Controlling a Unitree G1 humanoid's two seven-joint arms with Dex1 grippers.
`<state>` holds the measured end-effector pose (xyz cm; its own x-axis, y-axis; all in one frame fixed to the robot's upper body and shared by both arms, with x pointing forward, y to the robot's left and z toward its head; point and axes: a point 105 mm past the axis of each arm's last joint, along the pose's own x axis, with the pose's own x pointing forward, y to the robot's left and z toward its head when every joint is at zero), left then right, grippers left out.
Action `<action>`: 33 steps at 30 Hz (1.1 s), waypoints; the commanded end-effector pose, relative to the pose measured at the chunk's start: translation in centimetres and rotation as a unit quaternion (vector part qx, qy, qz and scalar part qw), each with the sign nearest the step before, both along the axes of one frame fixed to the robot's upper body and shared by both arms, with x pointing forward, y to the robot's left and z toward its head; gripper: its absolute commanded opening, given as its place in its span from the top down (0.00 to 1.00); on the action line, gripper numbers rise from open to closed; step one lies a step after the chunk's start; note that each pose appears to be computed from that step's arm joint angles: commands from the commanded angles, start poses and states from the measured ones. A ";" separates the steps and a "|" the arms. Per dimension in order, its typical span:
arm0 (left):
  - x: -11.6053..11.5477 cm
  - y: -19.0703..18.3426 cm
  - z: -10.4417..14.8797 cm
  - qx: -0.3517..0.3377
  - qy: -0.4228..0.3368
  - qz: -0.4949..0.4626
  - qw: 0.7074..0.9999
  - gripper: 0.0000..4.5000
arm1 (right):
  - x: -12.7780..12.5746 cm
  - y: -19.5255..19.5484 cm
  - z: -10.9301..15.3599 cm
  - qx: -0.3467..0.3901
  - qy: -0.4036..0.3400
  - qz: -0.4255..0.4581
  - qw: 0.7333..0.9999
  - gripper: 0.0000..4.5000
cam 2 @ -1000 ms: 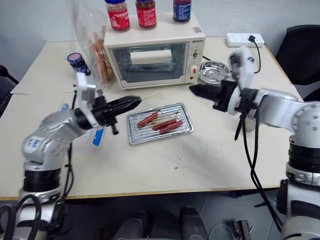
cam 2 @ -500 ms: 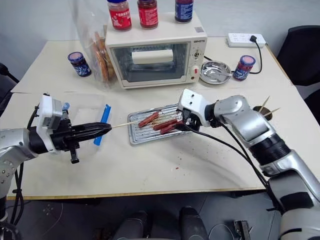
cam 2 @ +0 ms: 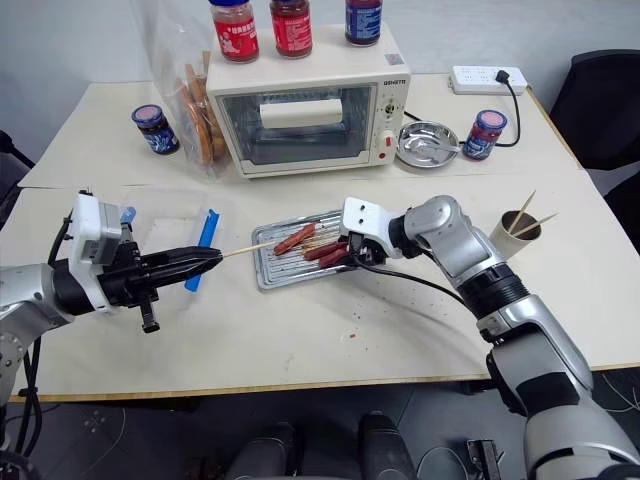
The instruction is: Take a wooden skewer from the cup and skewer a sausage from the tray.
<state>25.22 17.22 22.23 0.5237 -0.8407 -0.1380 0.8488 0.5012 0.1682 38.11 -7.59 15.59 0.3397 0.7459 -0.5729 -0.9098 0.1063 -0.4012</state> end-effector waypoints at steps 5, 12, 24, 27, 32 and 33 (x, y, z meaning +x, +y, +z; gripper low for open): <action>0.0 0.0 1.2 0.006 -0.027 -0.001 1.000 1.00 | 0.6 0.1 1.2 0.000 -0.019 0.013 1.000 0.50; 0.2 -0.1 1.4 0.008 -0.031 -0.002 0.999 1.00 | 0.9 0.4 0.5 -0.006 0.002 0.017 1.000 0.50; 0.4 0.1 1.6 0.012 -0.037 0.000 0.999 1.00 | 1.2 1.1 -0.4 -0.009 0.040 0.016 0.999 0.54; 0.5 0.1 1.6 0.012 -0.038 0.002 0.999 1.00 | 1.2 1.0 -0.4 -0.006 0.045 0.011 0.999 0.66; 0.6 0.1 1.6 0.011 -0.039 0.000 0.999 1.00 | 1.2 0.6 -0.5 -0.007 0.051 0.006 0.999 0.71; 0.6 0.1 1.6 0.011 -0.040 0.000 0.999 1.00 | 1.2 0.5 -0.5 -0.007 0.052 0.006 0.999 0.71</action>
<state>25.81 17.38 23.10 0.5307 -0.8385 -0.1235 0.8409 0.5027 0.2006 39.22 -6.88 14.44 0.2602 0.7392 -0.6212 -0.9521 0.0894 -0.2925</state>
